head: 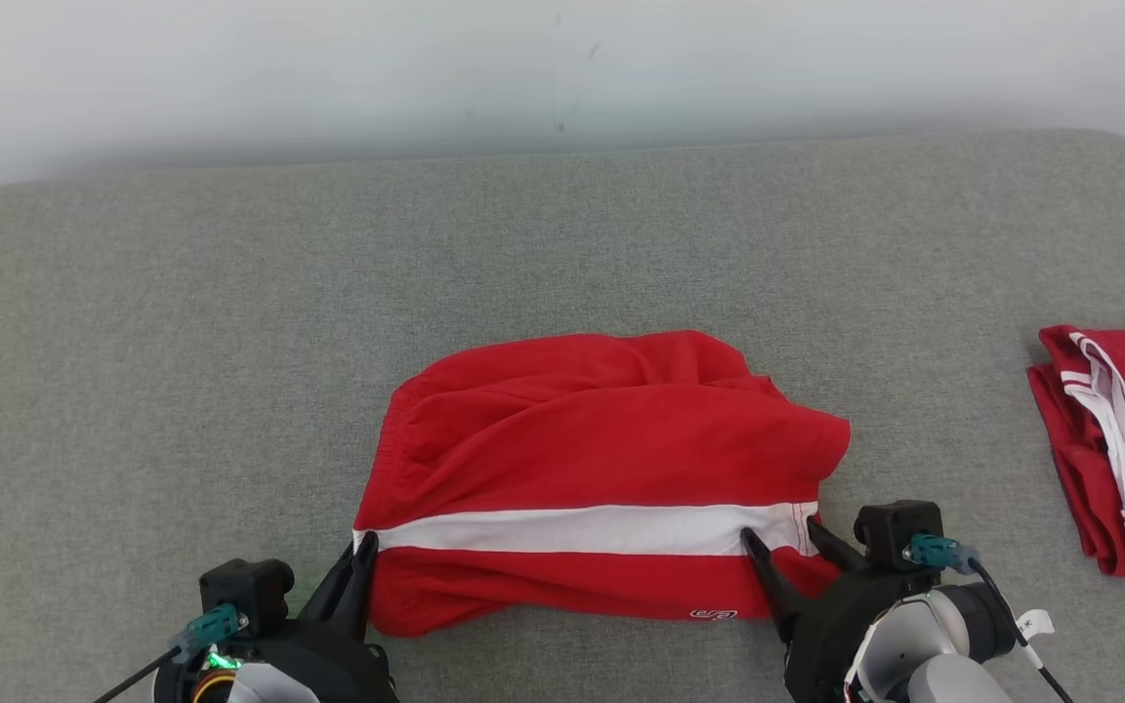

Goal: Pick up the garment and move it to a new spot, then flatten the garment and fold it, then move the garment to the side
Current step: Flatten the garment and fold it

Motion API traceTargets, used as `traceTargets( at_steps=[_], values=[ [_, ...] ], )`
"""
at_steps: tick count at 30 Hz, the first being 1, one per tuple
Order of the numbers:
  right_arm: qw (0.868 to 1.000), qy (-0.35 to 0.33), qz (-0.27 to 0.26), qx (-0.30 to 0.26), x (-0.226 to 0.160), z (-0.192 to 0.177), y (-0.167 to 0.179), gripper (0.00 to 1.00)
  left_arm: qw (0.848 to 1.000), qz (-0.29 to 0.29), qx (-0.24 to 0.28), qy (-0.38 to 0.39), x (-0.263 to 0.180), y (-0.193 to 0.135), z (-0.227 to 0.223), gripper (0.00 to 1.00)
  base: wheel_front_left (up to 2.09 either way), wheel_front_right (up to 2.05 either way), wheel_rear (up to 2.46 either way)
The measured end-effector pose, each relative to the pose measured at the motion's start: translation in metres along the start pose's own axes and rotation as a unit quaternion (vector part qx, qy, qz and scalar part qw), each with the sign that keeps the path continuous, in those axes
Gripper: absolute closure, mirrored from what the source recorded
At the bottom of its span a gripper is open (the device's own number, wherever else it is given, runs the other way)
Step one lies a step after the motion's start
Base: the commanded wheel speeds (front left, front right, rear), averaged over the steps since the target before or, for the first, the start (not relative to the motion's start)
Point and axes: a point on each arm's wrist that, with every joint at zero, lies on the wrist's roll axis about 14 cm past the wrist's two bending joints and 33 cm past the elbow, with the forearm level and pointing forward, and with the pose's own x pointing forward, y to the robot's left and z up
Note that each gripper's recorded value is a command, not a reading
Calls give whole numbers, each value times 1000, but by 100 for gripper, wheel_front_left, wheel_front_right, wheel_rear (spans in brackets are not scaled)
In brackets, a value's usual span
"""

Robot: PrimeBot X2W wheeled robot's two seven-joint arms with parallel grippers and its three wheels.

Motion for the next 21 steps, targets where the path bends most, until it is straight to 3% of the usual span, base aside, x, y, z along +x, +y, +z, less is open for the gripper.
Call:
traceTargets(
  at_steps=[1, 3, 5, 13, 21],
  values=[
    [1000, -2, -1, 1, 1, 1, 0, 61, 1000, 0, 0, -1, 0, 0, 0, 100, 0, 0, 0],
    [1000, -8, -2, 3, 1, 4, -1, 88, 1000, 1, 1, -2, -2, 1, 2, 100, 0, 0, 0],
    [1000, -12, -4, 7, 1, 6, -2, 100, 1000, 3, 3, -2, -3, 3, 3, 100, 0, 0, 0],
    [999, -36, -9, 12, -4, 18, -5, 100, 1000, 7, -1, -10, -7, 4, 6, 100, 0, 0, 0],
    [991, -133, 17, 20, -10, 85, 4, 100, 996, -15, -63, -61, 2, -7, 43, 100, 0, 0, 0]
  ],
)
